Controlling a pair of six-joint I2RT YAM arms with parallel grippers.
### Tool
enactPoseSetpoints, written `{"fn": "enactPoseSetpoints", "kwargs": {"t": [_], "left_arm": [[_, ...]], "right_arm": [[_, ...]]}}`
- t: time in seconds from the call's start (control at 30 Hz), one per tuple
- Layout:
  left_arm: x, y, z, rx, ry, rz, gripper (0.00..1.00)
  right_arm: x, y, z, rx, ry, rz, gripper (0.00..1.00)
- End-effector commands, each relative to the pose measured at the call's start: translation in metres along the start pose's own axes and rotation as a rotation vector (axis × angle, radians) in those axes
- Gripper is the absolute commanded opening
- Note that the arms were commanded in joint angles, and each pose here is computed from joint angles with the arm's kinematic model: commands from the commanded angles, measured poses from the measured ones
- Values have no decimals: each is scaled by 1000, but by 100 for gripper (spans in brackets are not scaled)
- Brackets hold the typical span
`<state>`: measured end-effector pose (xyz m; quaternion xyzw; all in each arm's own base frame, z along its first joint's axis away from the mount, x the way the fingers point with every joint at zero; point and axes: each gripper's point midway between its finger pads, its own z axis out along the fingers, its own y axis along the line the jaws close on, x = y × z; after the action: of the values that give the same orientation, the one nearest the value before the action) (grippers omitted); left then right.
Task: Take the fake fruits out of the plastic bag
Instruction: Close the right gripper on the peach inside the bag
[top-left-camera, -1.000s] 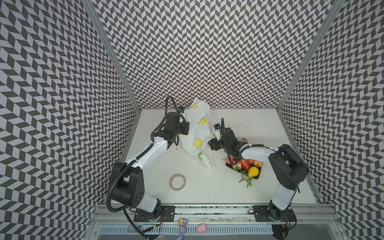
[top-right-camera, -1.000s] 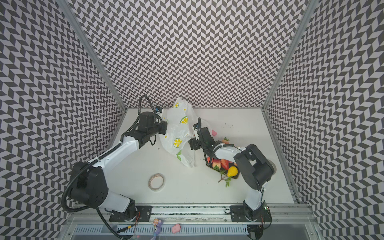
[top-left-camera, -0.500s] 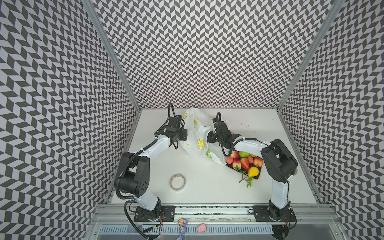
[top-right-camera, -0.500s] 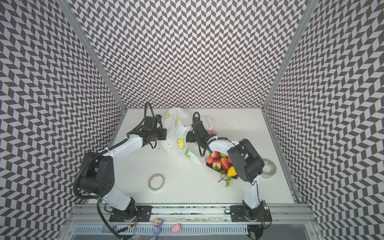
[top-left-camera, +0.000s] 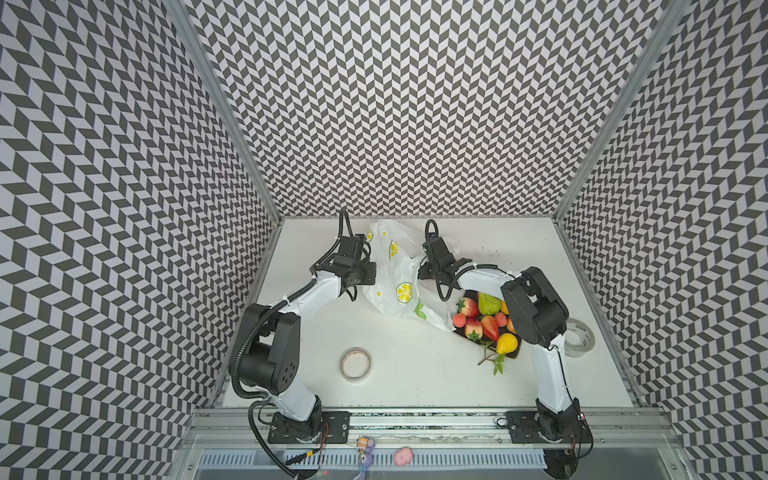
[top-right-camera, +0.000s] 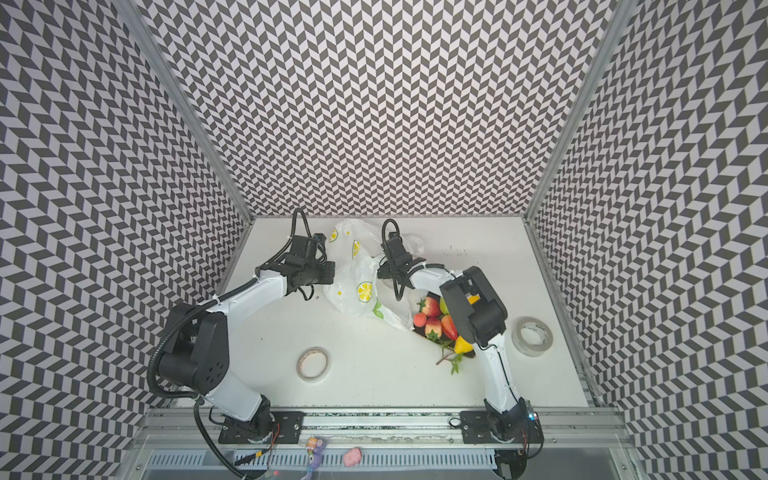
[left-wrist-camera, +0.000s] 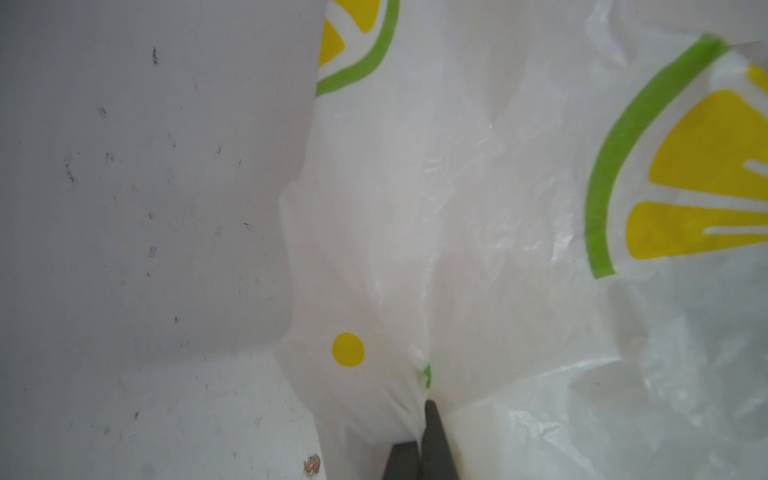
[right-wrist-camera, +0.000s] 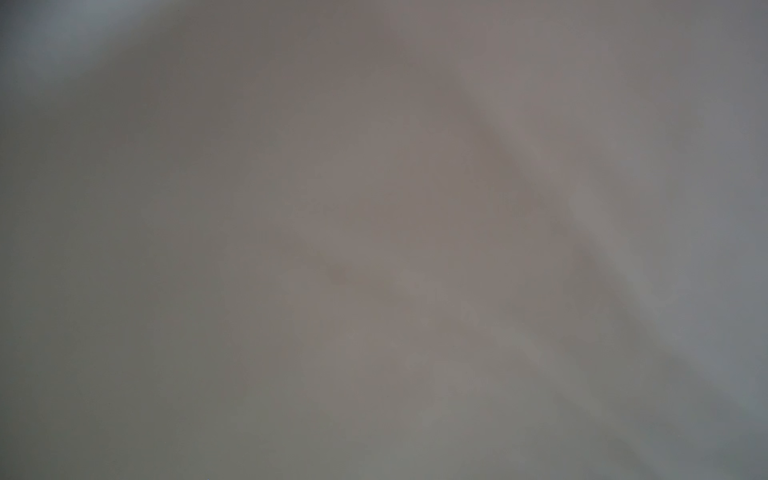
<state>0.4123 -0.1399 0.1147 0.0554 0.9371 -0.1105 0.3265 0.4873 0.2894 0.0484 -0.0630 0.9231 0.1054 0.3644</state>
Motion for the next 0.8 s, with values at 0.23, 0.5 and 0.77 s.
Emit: {"fn": "enactPoseSetpoints", "kwargs": {"t": [0.23, 0.5, 0.77], "left_arm": [[1, 4, -3, -28, 6, 15, 0], [-5, 15, -7, -66, -12, -3, 0], [-24, 34, -11, -112, -78, -83, 0]], "right_arm": [[13, -4, 13, 34, 46, -56, 71], [9, -3, 8, 28, 37, -81, 49], [13, 19, -29, -67, 42, -120, 39]]}}
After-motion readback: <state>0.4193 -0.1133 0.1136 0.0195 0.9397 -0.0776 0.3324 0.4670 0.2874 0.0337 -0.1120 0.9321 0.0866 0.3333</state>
